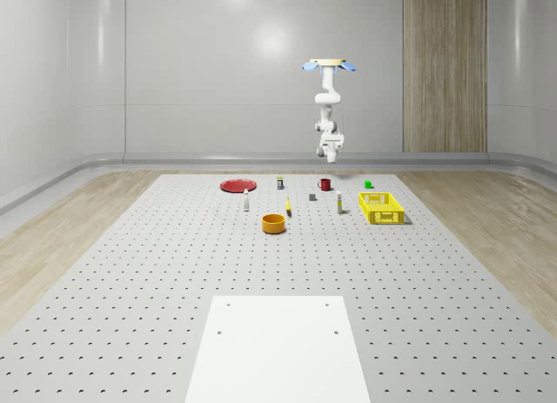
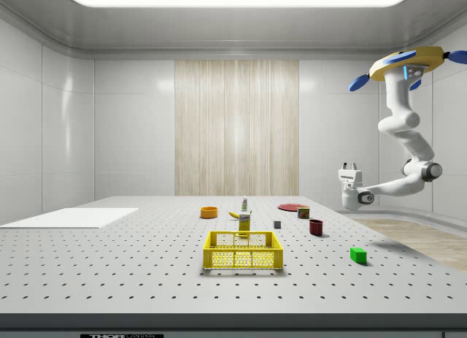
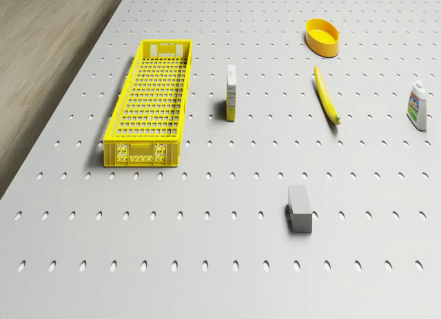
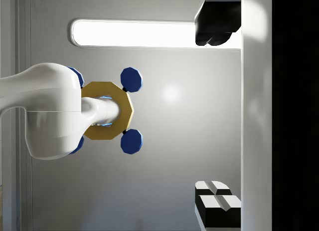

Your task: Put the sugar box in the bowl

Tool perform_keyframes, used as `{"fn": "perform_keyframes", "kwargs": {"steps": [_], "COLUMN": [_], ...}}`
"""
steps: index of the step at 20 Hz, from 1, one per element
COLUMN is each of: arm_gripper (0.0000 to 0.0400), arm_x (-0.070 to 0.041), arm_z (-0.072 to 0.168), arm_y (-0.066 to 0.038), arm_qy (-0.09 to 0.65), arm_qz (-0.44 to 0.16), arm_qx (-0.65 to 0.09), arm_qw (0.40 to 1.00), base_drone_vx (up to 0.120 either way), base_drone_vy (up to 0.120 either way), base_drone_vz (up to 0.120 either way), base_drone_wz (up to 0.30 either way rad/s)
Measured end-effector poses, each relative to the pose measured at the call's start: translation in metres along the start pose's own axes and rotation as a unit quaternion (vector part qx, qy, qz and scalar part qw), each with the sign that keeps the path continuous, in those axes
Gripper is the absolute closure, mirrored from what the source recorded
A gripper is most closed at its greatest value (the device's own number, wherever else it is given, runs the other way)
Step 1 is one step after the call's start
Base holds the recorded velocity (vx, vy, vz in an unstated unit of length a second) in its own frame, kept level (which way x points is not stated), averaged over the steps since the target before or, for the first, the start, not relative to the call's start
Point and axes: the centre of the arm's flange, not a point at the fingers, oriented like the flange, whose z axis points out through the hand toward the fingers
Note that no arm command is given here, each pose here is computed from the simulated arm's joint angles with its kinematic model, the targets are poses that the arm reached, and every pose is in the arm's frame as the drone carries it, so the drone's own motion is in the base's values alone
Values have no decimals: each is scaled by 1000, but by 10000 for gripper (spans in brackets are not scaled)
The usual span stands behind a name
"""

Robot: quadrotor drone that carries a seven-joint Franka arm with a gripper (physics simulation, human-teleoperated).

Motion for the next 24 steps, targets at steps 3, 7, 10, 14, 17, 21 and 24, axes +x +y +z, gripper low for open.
{"fn": "perform_keyframes", "kwargs": {"steps": [3, 7, 10, 14, 17, 21, 24], "arm_gripper": [0, 0, 0, 0, 0, 0, 0], "arm_x": [0, -1, -2, -5, -8, -16, -25], "arm_z": [0, 0, 0, 0, 1, 2, 6], "arm_y": [0, -1, -1, -3, -6, -13, -23], "arm_qy": [2, 7, 12, 25, 41, 79, 129], "arm_qz": [0, 0, 0, 0, -1, -1, -2], "arm_qx": [-1, -3, -7, -17, -32, -68, -117], "arm_qw": [1000, 1000, 1000, 1000, 999, 994, 985], "base_drone_vx": [120, 120, 120, 120, 120, 120, 120], "base_drone_vy": [0, 0, 0, 0, 0, 0, 0], "base_drone_vz": [0, 0, 0, 0, 0, 0, -93], "base_drone_wz": [0, 0, 0, 0, 0, 0, 0]}}
